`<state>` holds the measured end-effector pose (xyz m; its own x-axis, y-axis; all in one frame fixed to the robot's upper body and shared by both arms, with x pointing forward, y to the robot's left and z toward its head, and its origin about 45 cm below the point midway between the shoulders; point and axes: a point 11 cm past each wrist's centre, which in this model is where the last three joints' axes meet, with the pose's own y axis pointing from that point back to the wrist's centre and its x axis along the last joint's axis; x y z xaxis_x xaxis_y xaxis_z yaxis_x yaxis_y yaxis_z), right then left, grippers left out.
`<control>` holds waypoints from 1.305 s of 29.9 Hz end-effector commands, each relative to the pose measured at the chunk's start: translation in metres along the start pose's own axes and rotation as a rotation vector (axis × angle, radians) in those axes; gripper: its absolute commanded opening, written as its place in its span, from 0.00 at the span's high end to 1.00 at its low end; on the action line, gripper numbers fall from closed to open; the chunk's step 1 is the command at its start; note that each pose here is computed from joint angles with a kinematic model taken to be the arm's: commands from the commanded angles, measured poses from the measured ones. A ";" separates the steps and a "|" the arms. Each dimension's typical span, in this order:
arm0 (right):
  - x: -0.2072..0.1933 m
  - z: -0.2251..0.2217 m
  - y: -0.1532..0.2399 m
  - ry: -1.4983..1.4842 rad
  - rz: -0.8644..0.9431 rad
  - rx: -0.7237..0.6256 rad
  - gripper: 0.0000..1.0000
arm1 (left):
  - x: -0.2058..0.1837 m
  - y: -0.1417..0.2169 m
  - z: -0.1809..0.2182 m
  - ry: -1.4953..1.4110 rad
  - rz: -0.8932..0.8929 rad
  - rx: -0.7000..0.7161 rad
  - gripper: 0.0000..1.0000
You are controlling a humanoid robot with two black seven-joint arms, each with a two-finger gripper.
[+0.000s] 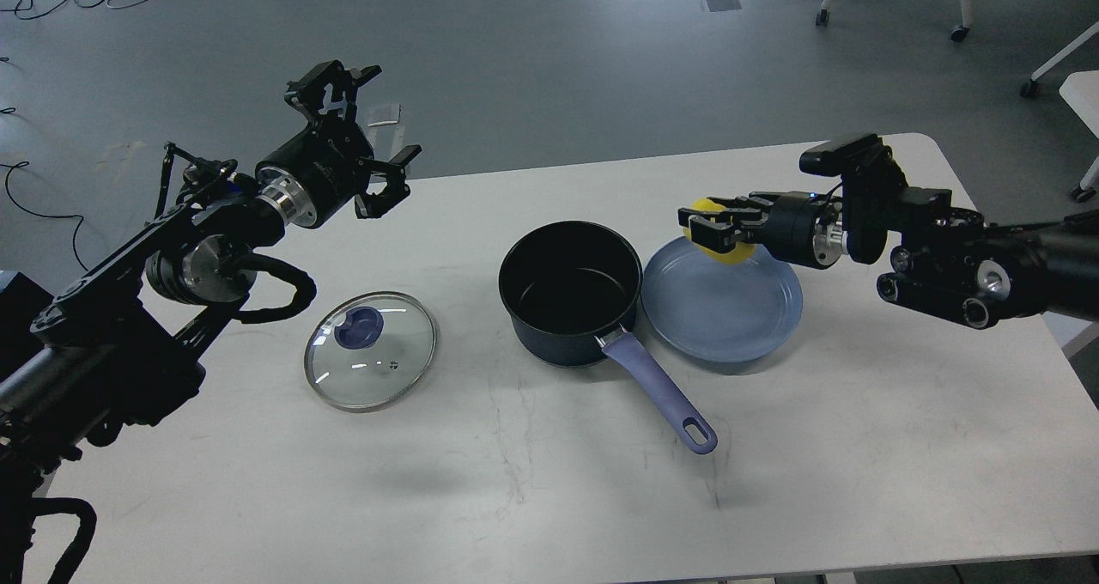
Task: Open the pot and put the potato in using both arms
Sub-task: 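Grasp and lift the potato with the right gripper, then move the potato over the pot and release it inside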
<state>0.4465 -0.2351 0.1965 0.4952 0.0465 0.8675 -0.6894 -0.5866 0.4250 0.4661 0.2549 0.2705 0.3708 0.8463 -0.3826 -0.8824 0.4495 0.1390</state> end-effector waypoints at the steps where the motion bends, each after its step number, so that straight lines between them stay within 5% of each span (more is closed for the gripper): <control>1: 0.042 -0.010 -0.003 0.058 0.051 0.019 0.87 | 0.000 0.000 0.001 0.000 0.001 -0.003 0.02; 5: 0.064 -0.043 -0.023 0.112 0.048 0.084 0.87 | 0.000 0.000 0.001 0.000 0.000 -0.003 0.02; 14: 0.012 -0.117 -0.084 0.180 -0.059 0.198 0.86 | 0.006 0.004 0.011 -0.021 0.014 -0.017 0.02; 18: 0.009 -0.124 -0.091 0.183 -0.055 0.199 0.59 | 0.011 0.007 0.015 -0.028 0.022 -0.020 0.02; 19: 0.006 -0.121 -0.090 0.178 -0.053 0.188 0.23 | 0.013 0.008 0.016 -0.031 0.026 -0.021 0.02; 20: 0.007 -0.119 -0.091 0.169 -0.045 0.179 0.00 | 0.016 0.010 0.017 -0.033 0.033 -0.022 0.02; 33: 0.016 -0.125 -0.093 0.051 0.018 0.179 0.00 | 0.015 0.011 0.017 -0.034 0.014 -0.023 0.02; 39: 0.051 -0.118 -0.089 -0.107 0.134 0.164 0.00 | 0.013 0.009 0.018 -0.033 0.010 -0.023 0.02</control>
<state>0.4587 -0.0788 0.2136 0.4564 0.0013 0.8898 -0.6163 -0.7208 0.3171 0.4673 0.2766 0.2823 0.3687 0.8612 -0.3499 -0.8932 0.4324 0.1230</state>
